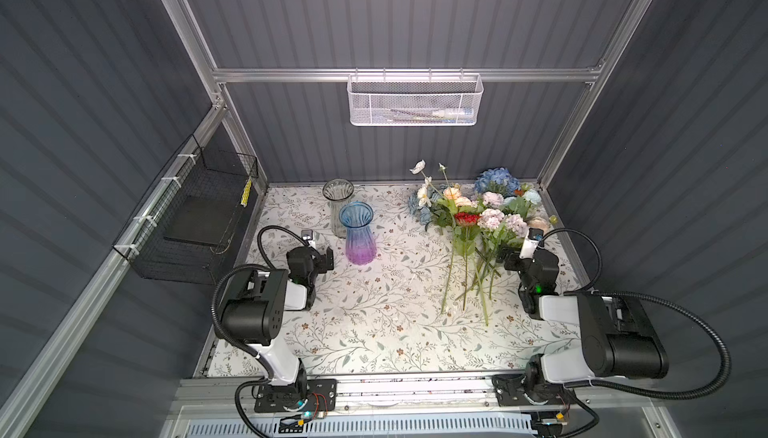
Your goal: Arrange the flowers into the vase
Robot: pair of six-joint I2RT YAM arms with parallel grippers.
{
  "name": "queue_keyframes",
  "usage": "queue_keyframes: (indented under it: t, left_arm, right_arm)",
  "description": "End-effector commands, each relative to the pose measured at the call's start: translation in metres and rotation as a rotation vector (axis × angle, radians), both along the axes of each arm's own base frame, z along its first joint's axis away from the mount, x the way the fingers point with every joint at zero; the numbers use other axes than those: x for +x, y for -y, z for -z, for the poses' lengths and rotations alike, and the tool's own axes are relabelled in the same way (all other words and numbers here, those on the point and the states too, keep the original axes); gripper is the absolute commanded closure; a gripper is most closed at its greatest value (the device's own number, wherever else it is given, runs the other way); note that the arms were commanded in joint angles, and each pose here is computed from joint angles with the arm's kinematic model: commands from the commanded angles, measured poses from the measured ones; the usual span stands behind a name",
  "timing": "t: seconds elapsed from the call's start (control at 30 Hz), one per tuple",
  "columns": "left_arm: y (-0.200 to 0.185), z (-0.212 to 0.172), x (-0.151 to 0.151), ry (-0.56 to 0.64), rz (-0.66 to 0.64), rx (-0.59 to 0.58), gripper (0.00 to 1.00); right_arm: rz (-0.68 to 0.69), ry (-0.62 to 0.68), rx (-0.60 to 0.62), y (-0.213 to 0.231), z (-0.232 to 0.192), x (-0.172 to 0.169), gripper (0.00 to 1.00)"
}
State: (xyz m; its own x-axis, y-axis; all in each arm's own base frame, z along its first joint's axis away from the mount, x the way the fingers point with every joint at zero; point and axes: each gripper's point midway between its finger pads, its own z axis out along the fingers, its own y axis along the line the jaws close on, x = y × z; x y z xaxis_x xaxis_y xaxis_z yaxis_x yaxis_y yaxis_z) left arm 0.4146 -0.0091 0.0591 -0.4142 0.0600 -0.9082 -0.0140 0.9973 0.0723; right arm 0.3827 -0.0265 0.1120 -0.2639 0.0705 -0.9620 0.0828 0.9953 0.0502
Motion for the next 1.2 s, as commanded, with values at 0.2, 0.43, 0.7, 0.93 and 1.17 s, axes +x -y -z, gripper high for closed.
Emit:
queue_keyframes:
  t: [0.2,0.43,0.7,0.93,1.17]
  left_arm:
    - [-0.003,-0.005,0.005,0.016,-0.014,-0.002,0.01]
    - [-0.003,-0.005,0.005,0.017,-0.014,-0.003,0.01]
    - [-0.002,-0.004,0.006,0.013,-0.01,-0.006,0.01]
    - [-0.002,-0.005,0.005,0.015,-0.012,-0.004,0.0]
    - [-0.007,-0.032,0.003,0.037,-0.037,-0.002,0.01]
  right_arm:
    - [-0.039,0.021,-0.002,-0.008,-0.007,0.004,0.01]
    - [-0.038,0.021,0.001,-0.007,-0.007,0.004,0.01]
    - [-0.038,0.015,0.004,-0.007,-0.006,0.005,0.01]
    - [-0.038,0.017,0.005,-0.006,-0.007,0.005,0.01]
    - [-0.004,0.04,0.003,-0.002,-0.021,0.001,0.01]
